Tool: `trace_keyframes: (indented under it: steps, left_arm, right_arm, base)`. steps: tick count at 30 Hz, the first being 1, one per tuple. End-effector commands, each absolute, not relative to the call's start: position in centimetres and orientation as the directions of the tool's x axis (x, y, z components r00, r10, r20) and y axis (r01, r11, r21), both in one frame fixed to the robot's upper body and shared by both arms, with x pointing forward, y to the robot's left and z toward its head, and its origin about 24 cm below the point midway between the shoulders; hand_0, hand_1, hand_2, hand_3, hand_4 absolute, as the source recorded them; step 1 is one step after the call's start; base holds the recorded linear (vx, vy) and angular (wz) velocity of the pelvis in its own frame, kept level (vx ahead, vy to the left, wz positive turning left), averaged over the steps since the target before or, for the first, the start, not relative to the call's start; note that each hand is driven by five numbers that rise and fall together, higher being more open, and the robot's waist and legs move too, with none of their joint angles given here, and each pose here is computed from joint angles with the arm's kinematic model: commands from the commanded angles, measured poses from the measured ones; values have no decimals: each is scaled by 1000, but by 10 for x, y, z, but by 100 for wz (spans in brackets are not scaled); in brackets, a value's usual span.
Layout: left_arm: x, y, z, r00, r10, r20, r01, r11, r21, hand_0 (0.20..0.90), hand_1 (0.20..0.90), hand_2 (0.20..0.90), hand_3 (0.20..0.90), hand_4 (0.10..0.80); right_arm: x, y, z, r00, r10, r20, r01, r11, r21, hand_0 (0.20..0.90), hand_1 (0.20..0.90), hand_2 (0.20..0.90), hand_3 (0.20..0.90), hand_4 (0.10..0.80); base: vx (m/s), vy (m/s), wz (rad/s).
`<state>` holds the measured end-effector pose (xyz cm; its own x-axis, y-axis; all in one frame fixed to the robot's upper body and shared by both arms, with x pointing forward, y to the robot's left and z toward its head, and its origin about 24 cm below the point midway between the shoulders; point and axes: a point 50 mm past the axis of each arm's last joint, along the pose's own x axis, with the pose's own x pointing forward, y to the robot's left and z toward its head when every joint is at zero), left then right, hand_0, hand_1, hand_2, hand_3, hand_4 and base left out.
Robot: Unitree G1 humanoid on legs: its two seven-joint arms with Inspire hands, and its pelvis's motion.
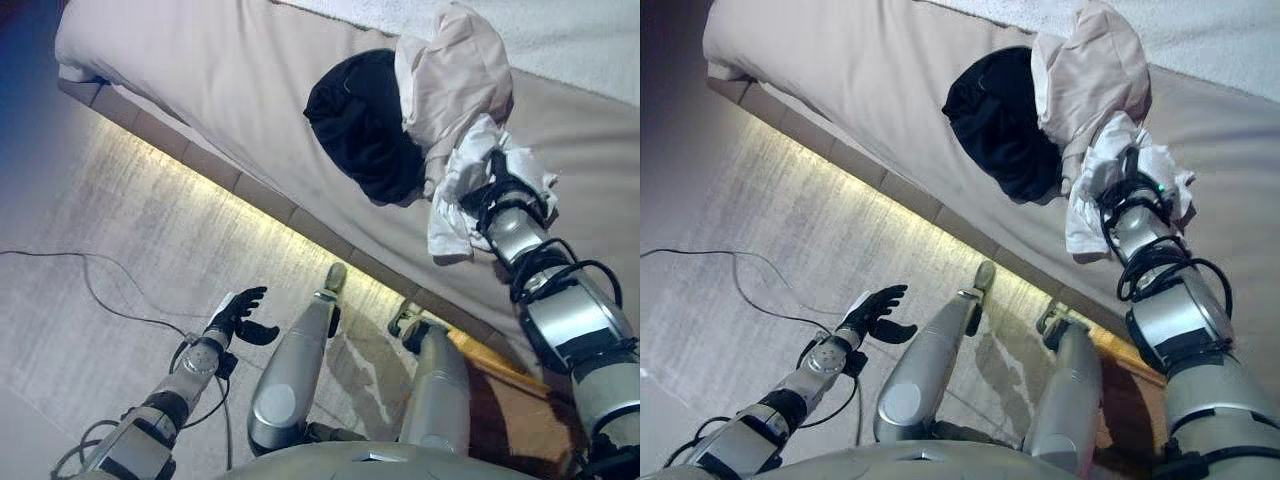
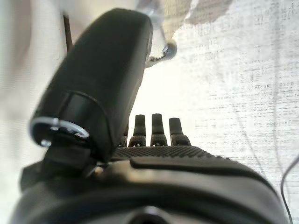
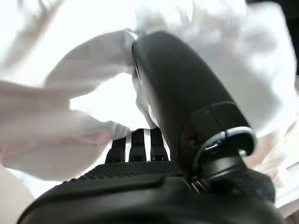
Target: Pick up the clothes from the bed and place them into the basket
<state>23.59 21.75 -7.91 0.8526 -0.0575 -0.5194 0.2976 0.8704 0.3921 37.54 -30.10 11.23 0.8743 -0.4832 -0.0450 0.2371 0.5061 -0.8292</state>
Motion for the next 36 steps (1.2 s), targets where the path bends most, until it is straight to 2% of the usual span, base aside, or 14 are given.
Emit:
trace_keyframes:
  steps: [1, 6, 11, 18, 23, 30, 36]
  left_arm:
    - [224, 229, -80, 857, -51, -512, 289, 871, 397, 900, 900, 900, 900, 800]
    - [220, 231, -81, 854, -55, -517, 303, 860, 410, 900, 900, 900, 900, 800]
    - [213, 237, -85, 845, -32, -534, 307, 846, 435, 900, 900, 900, 900, 800]
    - [191, 241, -100, 812, 12, -584, 302, 847, 438, 900, 900, 900, 900, 800]
    - [164, 238, -116, 772, 48, -634, 298, 853, 428, 900, 900, 900, 900, 800]
    - [132, 232, -132, 717, 73, -693, 309, 858, 410, 900, 900, 900, 900, 800]
    - [127, 228, -135, 704, 90, -705, 283, 875, 394, 900, 900, 900, 900, 800]
  right_arm:
    - [369, -285, 79, 903, -394, -169, 113, 599, -793, 300, 300, 300, 200, 100]
    - [365, -296, 82, 896, -414, -161, 153, 627, -763, 300, 300, 300, 200, 100]
    - [360, -304, 83, 887, -445, -123, 264, 707, -656, 300, 300, 300, 200, 100]
    - [346, -315, 77, 869, -486, -90, 441, 845, -301, 300, 300, 300, 200, 100]
    - [322, -304, 42, 877, -464, -121, 455, 885, -95, 300, 300, 300, 200, 100]
    - [269, -290, -2, 866, -470, -171, 494, 857, 149, 300, 300, 300, 200, 100]
    - [237, -269, -26, 851, -479, -215, 524, 798, 296, 300, 300, 300, 200, 100]
  base:
    - [0, 0, 0]
    - [6, -13, 0]
    - [-15, -39, -9]
    - [29, 1, -8]
    - [114, -2, -17]
    - [90, -31, -19]
    - [37, 1, -33]
